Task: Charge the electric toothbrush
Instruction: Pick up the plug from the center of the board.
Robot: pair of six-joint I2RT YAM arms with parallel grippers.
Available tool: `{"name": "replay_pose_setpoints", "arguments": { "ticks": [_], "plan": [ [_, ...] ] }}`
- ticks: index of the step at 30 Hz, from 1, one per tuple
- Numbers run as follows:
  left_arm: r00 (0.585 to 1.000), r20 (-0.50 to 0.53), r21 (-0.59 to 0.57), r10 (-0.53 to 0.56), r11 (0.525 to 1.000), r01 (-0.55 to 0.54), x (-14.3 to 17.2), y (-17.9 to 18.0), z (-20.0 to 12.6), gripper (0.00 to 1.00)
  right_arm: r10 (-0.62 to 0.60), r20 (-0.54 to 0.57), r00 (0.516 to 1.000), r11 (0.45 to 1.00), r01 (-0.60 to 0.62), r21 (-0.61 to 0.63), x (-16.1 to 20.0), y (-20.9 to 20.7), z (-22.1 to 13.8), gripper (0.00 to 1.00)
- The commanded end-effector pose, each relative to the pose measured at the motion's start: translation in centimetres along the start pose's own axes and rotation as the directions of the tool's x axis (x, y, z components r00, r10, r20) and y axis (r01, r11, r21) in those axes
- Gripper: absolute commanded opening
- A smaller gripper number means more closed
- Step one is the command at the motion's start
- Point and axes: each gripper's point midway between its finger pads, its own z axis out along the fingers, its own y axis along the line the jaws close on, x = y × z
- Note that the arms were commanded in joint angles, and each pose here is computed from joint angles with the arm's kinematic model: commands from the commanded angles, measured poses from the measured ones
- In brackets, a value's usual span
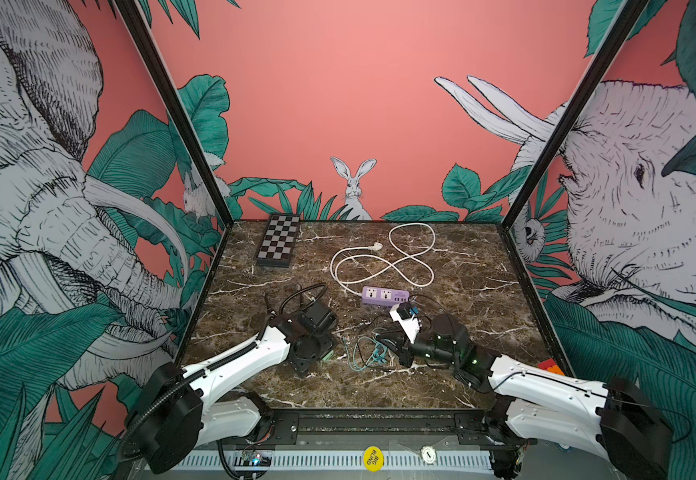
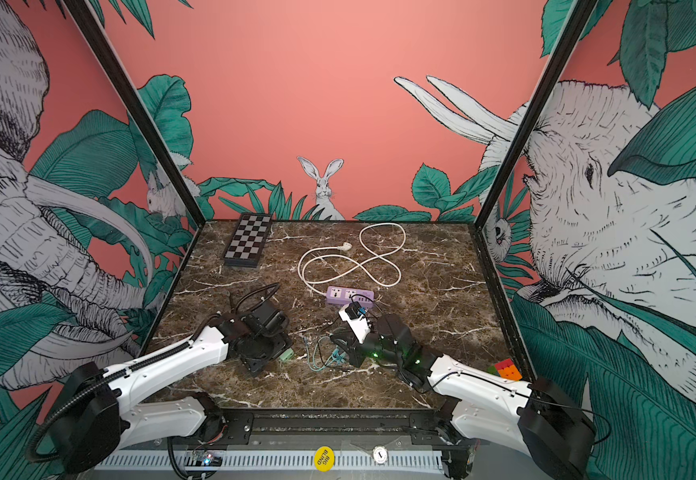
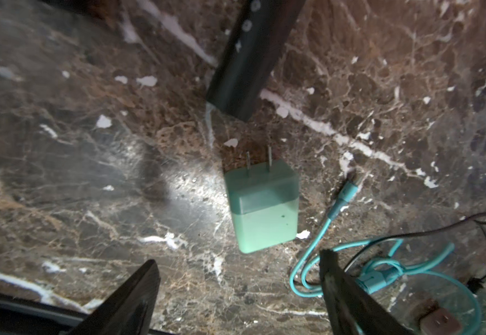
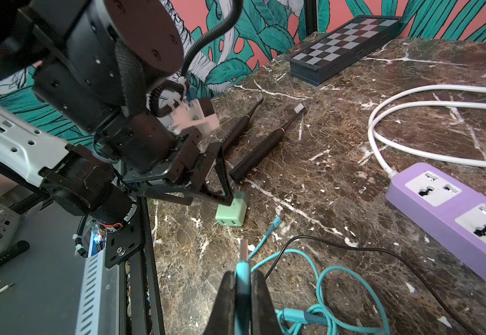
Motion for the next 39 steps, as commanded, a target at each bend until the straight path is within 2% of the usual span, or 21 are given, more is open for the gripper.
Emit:
{"name": "replay_pose_setpoints", "arguments": {
  "ticks": [1,9,17,28,31,33,36,37,39],
  "plan": [
    [0.998,0.049,0.026,0.035,0.999,-0.036,-0.9,-1.5,0.4,0.86,-0.019,0.021,1.000,1.000,0.019,-0.025,-0.3,0.7,-0.2,0.00],
    [0.998,0.045,-0.030,0.050,0.998,-0.049,-0.7,-0.9,2.6,0.76,-0.025,0.021,0.999,0.999,0.025,-0.031,-0.3,0.9,-0.4,0.00],
    [0.997,0.044,-0.058,0.059,0.997,-0.056,-0.7,-0.6,3.7,0.58,-0.022,0.030,0.999,0.999,0.023,-0.031,-0.6,1.0,-0.5,0.00],
    [0.999,0.033,-0.082,0.033,0.996,-0.030,-0.3,0.5,4.8,0.50,-0.018,0.032,0.999,0.999,0.019,-0.031,-0.5,1.1,-0.5,0.00],
    [0.999,0.028,-0.092,0.036,0.995,-0.034,-0.3,0.7,5.1,0.40,-0.019,0.035,0.999,0.999,0.020,-0.028,-0.5,1.1,-0.5,0.00],
    [0.999,0.027,-0.092,0.043,0.995,-0.040,-0.3,0.6,5.2,0.30,-0.020,0.035,0.999,1.000,0.021,-0.023,-0.4,1.0,-0.4,0.00],
    [0.998,0.031,-0.092,0.051,0.995,-0.048,-0.4,0.2,4.8,0.12,-0.027,0.033,0.999,1.000,0.027,-0.005,0.0,0.7,-0.3,0.00],
    [0.998,0.035,-0.082,0.052,0.995,-0.049,-0.5,-0.2,4.4,0.04,-0.032,0.032,0.999,0.999,0.032,0.004,0.1,0.7,-0.3,0.00],
    [0.998,0.048,-0.041,0.044,0.998,-0.042,-1.0,-1.4,3.1,0.00,-0.063,0.033,0.997,0.998,0.062,0.029,0.0,0.6,-0.3,0.00]
  ]
}}
